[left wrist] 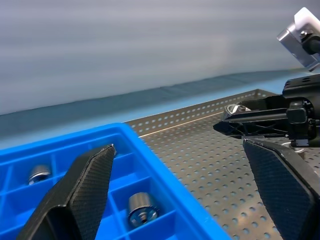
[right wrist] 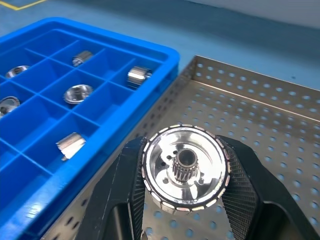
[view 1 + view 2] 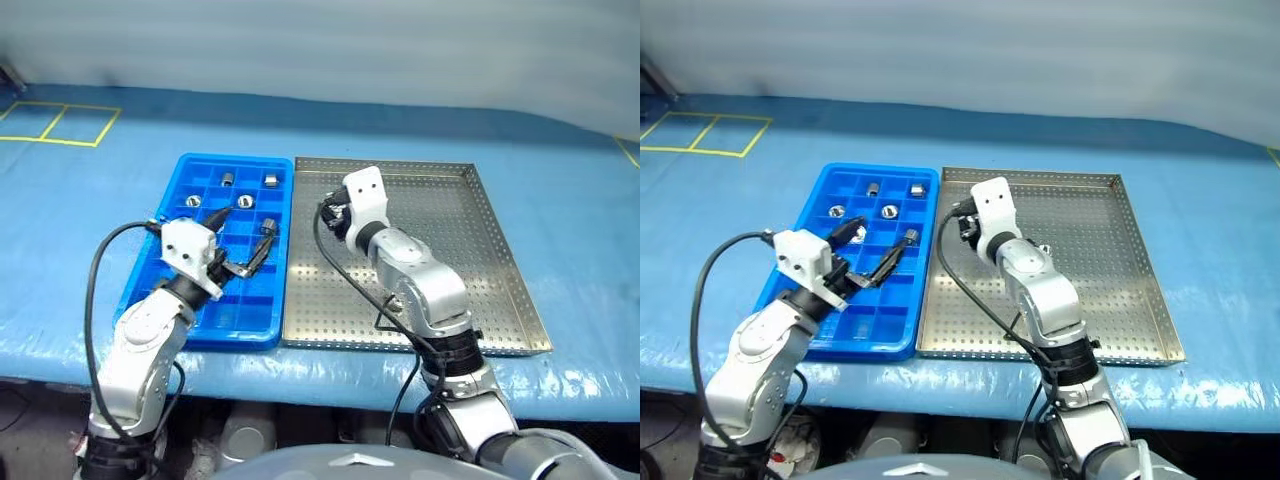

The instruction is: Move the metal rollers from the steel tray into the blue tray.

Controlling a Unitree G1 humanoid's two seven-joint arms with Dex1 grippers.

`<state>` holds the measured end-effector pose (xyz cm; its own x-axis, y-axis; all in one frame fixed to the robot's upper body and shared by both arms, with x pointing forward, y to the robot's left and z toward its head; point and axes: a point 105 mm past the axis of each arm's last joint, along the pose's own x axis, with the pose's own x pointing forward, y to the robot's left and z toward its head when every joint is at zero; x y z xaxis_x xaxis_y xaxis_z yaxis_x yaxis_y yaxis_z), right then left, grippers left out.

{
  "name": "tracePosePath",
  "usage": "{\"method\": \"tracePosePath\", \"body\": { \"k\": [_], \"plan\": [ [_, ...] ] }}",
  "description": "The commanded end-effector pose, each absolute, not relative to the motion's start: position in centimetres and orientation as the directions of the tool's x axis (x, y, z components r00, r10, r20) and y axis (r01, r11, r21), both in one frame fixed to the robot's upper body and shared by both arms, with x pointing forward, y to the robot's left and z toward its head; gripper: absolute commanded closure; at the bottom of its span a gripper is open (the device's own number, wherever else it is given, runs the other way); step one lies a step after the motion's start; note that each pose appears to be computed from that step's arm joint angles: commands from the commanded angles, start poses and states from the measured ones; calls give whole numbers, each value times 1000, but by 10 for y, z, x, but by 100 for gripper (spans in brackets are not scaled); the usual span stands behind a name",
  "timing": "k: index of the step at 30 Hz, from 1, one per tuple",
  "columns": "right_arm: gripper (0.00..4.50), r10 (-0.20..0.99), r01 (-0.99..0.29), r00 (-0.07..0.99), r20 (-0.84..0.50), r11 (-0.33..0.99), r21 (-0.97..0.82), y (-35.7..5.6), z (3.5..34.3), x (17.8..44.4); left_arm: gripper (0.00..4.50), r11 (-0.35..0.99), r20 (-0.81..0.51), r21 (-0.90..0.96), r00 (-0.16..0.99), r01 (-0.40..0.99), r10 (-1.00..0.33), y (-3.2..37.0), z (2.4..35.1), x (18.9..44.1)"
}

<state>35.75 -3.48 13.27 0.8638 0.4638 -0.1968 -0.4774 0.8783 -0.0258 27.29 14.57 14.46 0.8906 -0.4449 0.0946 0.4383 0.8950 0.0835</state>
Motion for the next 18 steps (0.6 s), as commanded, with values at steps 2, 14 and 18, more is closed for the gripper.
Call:
{"method": "tracePosePath", "body": {
  "k": [2, 14, 18],
  "plan": [
    [279, 557, -565, 818, -146, 825, -20, -8, 146, 357, 0, 920, 145, 112, 910, 375, -388, 154, 160, 262],
    [279, 687, -696, 708, -162, 718, 5, 32, 132, 354, 0, 955, 121, 92, 948, 284, -293, 169, 153, 246],
    [279, 703, -712, 687, -184, 702, 24, 35, 123, 354, 0, 957, 114, 85, 952, 277, -286, 170, 150, 244]
  ]
}}
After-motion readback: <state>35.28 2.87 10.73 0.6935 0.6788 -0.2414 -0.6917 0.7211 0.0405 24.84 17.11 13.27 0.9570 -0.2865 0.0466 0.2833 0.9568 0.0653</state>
